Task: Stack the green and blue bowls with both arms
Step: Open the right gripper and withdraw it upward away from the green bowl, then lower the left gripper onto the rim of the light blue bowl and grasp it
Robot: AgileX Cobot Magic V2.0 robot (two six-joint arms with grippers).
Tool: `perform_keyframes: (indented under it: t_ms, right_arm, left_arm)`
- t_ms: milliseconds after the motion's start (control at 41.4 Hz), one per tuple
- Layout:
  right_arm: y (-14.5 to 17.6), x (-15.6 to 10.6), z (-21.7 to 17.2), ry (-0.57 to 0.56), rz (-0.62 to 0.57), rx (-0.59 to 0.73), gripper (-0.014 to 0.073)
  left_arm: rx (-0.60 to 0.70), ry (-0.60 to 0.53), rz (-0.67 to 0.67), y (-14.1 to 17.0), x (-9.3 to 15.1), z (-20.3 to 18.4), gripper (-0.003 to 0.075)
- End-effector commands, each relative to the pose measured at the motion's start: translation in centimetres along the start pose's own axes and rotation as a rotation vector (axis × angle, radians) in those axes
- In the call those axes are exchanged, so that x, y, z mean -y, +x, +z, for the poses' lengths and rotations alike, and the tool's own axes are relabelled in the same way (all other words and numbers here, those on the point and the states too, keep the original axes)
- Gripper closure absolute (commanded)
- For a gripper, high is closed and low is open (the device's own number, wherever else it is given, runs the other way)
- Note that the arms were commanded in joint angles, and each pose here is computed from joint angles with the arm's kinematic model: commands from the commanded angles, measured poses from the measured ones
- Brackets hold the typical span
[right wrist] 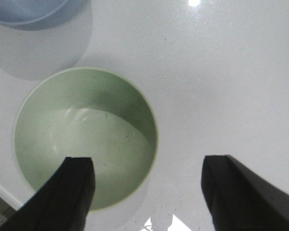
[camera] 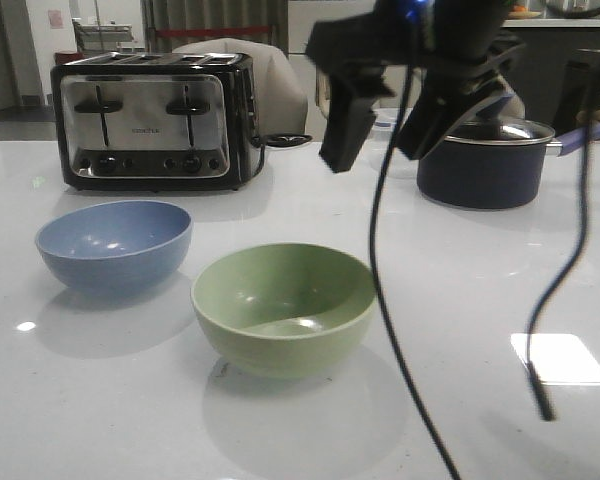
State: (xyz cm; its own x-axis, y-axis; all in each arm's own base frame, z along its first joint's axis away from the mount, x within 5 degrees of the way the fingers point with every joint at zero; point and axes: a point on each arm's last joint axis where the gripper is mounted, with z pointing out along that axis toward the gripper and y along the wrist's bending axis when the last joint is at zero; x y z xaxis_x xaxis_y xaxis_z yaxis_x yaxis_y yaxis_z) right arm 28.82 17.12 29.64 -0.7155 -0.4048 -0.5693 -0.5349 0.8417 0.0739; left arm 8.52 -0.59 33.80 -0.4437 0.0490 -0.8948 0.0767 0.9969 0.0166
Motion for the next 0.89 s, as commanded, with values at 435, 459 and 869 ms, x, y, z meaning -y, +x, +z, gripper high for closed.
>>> perform_keyframes:
  t_ms: [435, 459, 869]
  right_arm:
    - [11.2, -0.9, -11.0, 0.029, -0.084, 0.339, 0.0027]
    - [11.5, -0.9, -11.3, 0.029, -0.085, 0.348, 0.0027]
    - [13.9, -1.1, -13.3, 0.031, -0.092, 0.432, 0.0027]
  left_arm:
    - [0.09, 0.007, -0.008, -1.5, 0.1, -0.2, 0.0137]
    - [0.088, 0.007, -0.007, -1.5, 0.1, -0.1, 0.0137]
    - [-0.131, 0.103, 0.067, -3.8, 1.8, 6.8, 0.0137]
